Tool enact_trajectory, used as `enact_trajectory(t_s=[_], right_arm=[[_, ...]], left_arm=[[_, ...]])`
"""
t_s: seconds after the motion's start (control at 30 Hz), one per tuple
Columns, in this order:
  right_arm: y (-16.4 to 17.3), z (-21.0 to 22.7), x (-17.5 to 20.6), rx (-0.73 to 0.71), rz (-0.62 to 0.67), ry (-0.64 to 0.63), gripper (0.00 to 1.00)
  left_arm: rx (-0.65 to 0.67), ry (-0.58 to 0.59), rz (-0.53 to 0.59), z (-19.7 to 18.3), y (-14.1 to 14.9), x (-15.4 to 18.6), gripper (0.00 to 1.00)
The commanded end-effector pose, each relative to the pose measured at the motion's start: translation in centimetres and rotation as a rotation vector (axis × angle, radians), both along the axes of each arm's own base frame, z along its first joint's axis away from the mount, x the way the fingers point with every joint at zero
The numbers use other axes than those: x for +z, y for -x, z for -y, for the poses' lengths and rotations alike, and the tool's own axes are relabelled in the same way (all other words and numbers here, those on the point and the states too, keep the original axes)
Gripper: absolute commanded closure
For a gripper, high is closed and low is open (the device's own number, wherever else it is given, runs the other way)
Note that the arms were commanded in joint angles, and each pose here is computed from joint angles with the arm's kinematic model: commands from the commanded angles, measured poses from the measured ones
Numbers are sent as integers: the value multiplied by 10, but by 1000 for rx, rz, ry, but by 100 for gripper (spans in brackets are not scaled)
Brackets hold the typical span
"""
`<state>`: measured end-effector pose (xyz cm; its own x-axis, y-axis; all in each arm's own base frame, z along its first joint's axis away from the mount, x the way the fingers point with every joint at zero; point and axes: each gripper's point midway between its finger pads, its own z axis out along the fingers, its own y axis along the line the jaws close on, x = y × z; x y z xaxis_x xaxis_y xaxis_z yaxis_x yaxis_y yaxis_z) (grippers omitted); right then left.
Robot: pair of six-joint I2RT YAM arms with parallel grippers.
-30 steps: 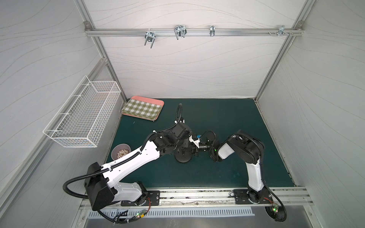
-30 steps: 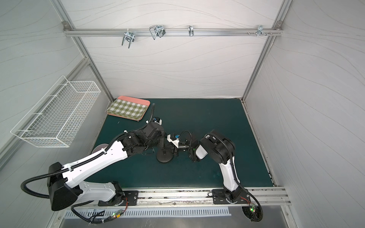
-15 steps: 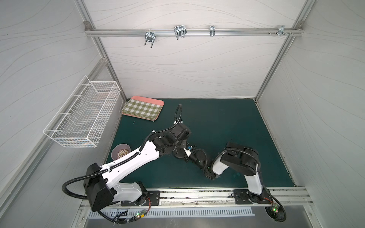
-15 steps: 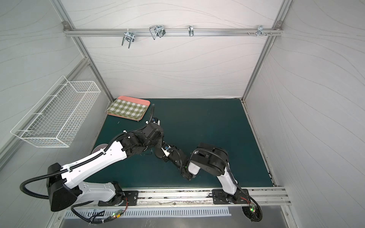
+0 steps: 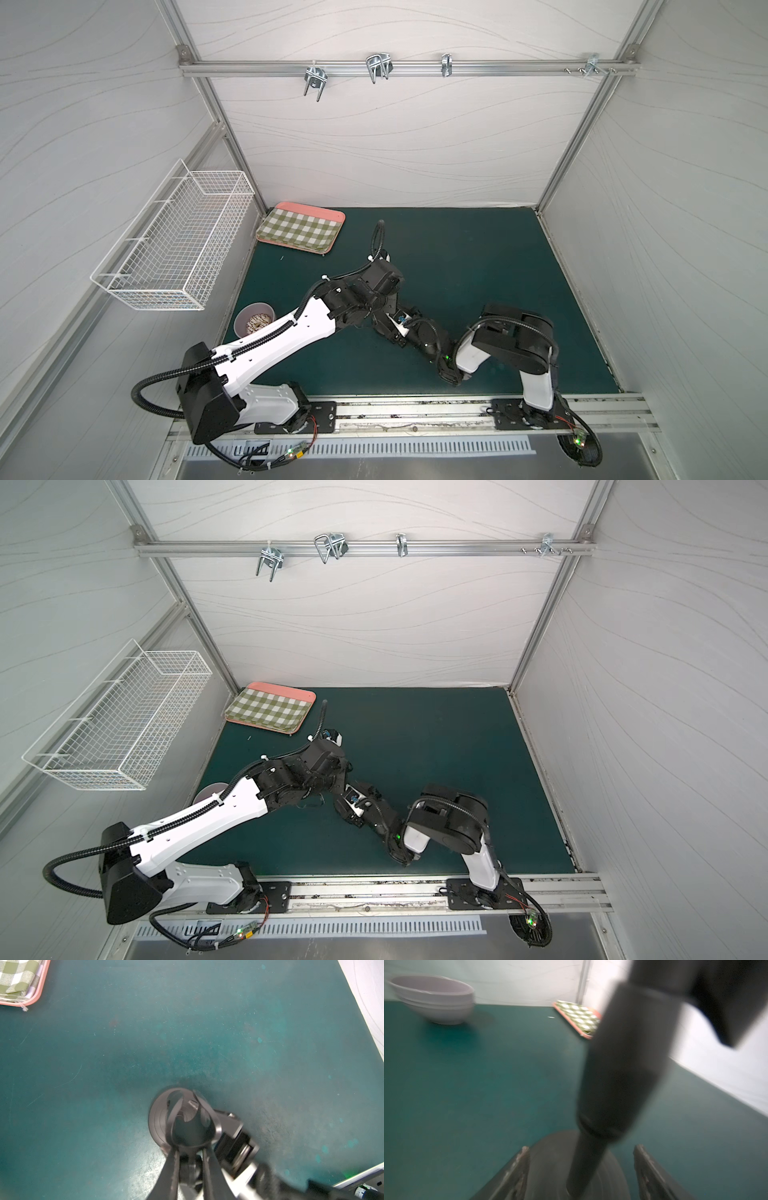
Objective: Assemble a microphone stand
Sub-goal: Screw the microphone stand pole into the microphone stand base.
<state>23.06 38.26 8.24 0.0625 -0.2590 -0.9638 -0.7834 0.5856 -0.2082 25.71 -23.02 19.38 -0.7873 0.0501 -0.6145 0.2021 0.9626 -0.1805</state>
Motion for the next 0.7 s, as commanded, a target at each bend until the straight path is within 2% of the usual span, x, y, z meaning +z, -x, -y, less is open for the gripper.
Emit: enact_trajectory(t_s=[0.0,0.17,0.3,0.47,0.67], right_arm=[[22,-1,17,285,-167,-141,23],[32,4,19,532,-270,-174,27],[35,-1,30,740,-394,-224,39],[33,-9,31,820,-425,-218,48],[25,-15,23,796,-422,-188,75]], left_arm=[[-8,24,-26,5,4,-5,81],[-3,24,-24,3,5,-5,81],[-1,26,-24,3,5,-5,81],[-1,25,-20,3,4,-4,81],[-3,23,-23,4,3,-5,81]])
